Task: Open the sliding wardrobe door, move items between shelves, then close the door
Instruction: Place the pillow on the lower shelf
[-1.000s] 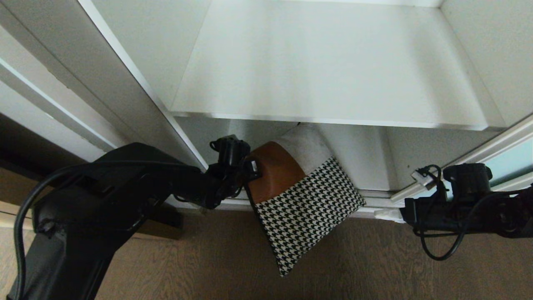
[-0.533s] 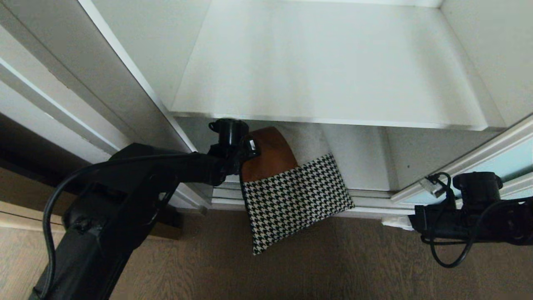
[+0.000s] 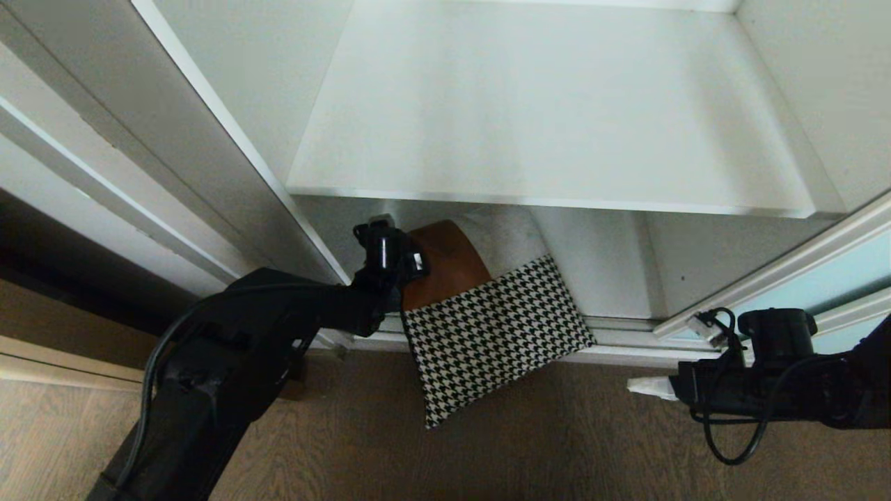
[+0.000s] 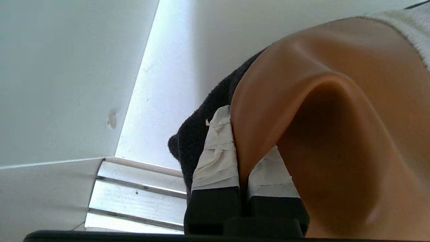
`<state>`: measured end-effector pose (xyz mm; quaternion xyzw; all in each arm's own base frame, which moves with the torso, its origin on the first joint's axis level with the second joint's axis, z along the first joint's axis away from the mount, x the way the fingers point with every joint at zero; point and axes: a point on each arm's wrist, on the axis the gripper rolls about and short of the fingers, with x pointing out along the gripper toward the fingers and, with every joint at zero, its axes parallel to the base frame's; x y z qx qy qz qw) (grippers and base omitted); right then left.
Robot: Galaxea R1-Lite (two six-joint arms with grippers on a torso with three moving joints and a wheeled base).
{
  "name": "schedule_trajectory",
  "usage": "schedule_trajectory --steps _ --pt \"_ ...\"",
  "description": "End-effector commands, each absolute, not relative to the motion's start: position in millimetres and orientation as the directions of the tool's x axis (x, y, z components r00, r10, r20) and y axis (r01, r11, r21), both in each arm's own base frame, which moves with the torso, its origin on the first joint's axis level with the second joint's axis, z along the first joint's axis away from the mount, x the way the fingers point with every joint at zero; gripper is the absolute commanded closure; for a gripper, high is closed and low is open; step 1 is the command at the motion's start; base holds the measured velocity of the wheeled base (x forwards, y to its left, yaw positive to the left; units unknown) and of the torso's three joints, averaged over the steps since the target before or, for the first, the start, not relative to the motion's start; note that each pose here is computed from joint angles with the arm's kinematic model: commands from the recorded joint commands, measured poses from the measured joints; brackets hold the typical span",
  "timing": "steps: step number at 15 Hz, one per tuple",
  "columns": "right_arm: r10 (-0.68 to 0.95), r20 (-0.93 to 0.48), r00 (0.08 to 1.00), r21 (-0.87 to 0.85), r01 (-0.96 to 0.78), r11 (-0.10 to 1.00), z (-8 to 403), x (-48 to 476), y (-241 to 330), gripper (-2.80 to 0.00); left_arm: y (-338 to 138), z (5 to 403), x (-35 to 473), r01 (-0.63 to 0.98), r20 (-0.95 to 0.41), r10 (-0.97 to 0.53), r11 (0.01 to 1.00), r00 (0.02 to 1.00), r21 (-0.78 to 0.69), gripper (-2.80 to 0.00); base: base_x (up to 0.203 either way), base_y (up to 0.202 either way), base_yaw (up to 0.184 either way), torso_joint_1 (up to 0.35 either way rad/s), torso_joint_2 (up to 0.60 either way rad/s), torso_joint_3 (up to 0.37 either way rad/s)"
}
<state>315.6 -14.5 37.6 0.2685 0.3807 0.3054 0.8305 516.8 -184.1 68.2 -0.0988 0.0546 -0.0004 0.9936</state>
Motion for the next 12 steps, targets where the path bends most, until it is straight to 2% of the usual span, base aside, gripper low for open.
schedule_trajectory --steps 1,4,6,8,12 --pt "0.717 -0.472 0.514 0.680 -0.305 0.666 32.6 316.6 -12.0 0.00 -184.9 62.0 518.3 -0.007 -0.084 -0.010 0.980 0.996 -0.201 0.00 0.000 0.000 0.000 0.000 0.00 0.000" --pt "0.713 -0.449 0.538 0.657 -0.342 0.672 29.5 315.7 -10.9 0.00 -200.8 75.2 512.2 0.038 0.024 -0.034 0.977 0.999 -0.209 0.00 0.000 0.000 0.000 0.000 0.00 0.000" --pt "0.716 -0.437 0.544 0.647 -0.363 0.671 27.5 311.3 -7.9 0.00 -223.6 81.0 501.4 0.081 0.127 -0.062 0.986 0.990 -0.149 0.00 0.000 0.000 0.000 0.000 0.00 0.000" --pt "0.716 -0.430 0.550 0.639 -0.375 0.671 25.6 308.5 -7.2 0.00 -231.3 63.1 500.4 0.100 0.138 -0.088 0.991 0.987 -0.089 0.00 0.000 0.000 0.000 0.000 0.00 0.000" --pt "0.718 -0.418 0.557 0.628 -0.395 0.671 21.1 306.1 -5.5 0.00 -234.6 40.7 501.4 0.123 0.102 -0.116 0.990 0.988 -0.067 0.00 0.000 0.000 0.000 0.000 0.00 0.000"
